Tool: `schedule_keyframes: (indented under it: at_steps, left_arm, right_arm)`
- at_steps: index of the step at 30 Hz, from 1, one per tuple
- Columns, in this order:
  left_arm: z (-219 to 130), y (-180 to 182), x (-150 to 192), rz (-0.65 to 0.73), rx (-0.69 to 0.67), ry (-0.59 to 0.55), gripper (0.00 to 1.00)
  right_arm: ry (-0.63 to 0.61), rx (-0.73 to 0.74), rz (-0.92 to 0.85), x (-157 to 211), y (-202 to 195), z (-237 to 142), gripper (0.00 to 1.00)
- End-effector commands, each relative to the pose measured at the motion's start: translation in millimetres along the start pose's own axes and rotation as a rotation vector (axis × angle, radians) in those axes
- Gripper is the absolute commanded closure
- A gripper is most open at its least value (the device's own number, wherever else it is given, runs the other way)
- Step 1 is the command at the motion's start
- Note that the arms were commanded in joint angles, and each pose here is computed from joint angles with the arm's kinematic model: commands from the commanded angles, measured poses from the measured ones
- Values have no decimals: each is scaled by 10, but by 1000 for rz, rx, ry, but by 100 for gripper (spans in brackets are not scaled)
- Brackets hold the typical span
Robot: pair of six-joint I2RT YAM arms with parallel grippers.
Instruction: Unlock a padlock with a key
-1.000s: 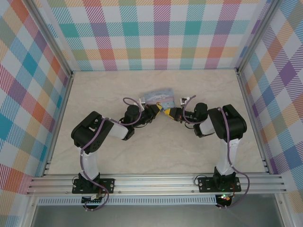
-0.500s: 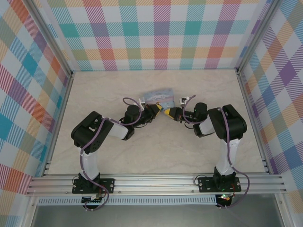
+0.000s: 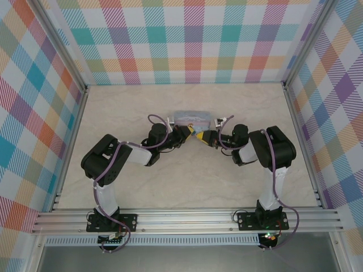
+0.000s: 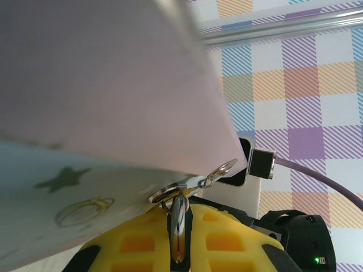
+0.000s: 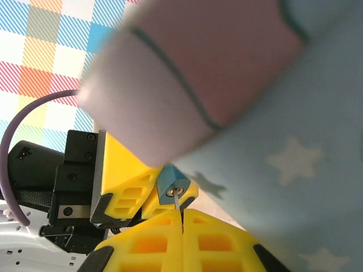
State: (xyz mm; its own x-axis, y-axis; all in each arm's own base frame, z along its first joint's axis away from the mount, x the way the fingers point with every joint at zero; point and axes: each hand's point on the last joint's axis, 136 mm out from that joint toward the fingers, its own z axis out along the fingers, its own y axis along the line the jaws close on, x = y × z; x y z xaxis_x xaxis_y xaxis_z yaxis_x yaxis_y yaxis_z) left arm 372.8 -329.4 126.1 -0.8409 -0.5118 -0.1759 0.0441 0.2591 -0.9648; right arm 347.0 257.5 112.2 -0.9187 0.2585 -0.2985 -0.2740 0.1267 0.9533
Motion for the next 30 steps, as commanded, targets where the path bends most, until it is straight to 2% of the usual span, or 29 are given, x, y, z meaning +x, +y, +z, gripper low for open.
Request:
schedule_keyframes:
  at_steps: [1, 15, 21, 30]
  left_arm:
    - [-24, -575, 377, 84, 170, 176, 100]
    - [131, -533, 604, 49, 194, 211, 100]
    - [131, -423, 674, 72, 152, 239, 100]
    - [80, -392, 784, 88, 149, 301, 100]
  right_arm:
    - [-35, -29, -62, -140, 148, 109, 99]
    - [-86, -67, -86, -353, 333, 301, 99]
    - [-68, -78, -113, -408, 457, 305, 99]
    - [-50, -43, -110, -473, 314, 152, 99]
